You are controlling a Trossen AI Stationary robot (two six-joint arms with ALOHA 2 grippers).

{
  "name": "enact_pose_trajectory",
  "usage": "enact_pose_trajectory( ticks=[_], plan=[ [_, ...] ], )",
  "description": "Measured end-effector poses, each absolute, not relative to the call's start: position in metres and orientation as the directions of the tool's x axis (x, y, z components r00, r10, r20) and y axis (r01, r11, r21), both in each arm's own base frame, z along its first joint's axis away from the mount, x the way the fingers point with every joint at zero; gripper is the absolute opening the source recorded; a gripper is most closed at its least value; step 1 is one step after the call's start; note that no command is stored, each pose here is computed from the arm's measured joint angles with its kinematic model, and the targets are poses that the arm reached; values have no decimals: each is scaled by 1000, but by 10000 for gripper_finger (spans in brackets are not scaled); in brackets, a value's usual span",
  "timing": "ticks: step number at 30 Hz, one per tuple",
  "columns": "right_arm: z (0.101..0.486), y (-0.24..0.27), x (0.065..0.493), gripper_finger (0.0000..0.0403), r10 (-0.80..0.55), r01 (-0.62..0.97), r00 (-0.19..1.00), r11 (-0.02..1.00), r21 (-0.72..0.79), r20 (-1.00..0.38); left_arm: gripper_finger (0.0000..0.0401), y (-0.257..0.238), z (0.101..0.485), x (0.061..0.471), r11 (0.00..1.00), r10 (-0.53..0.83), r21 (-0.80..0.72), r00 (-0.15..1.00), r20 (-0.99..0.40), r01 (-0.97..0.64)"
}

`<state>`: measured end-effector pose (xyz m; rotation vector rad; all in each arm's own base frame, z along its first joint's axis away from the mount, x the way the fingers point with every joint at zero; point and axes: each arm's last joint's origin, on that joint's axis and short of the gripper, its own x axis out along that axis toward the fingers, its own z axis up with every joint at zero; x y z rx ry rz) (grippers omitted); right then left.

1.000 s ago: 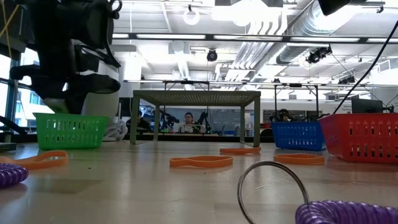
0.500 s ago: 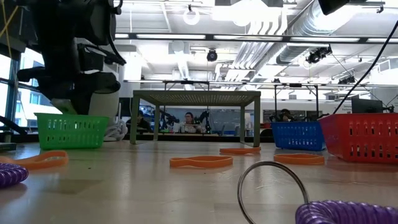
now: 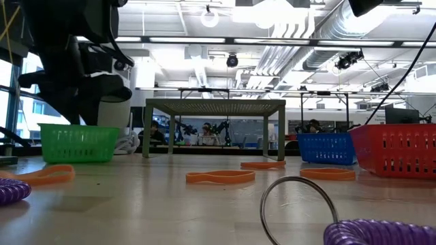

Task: Pick & Place Office Desk Supplies
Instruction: Put the crayon pack into the green basket, then put the blue spring keychain into the blue basket

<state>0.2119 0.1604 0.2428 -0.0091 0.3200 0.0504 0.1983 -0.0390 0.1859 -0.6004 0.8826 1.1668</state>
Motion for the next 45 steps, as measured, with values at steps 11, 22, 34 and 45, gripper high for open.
enact_pose_trajectory(
  ticks=[11, 22, 34, 45],
  plan=[
    [243, 161, 212, 227, 67, -69, 945, 998, 6, -319, 251, -42, 195, 202, 446, 514, 90, 172, -840, -891],
    [242, 161, 211, 227, 65, -59, 942, 998, 26, -328, 251, -105, 235, 207, 902, 320, 128, 439, -839, -411],
    [238, 162, 213, 227, 62, -42, 939, 997, 66, -339, 251, -158, 234, 174, 982, 118, 29, 483, -868, -188],
    [237, 158, 216, 227, 42, -26, 937, 998, 51, -348, 250, -180, 231, 160, 984, 47, -45, 491, -870, -173]
  ],
)
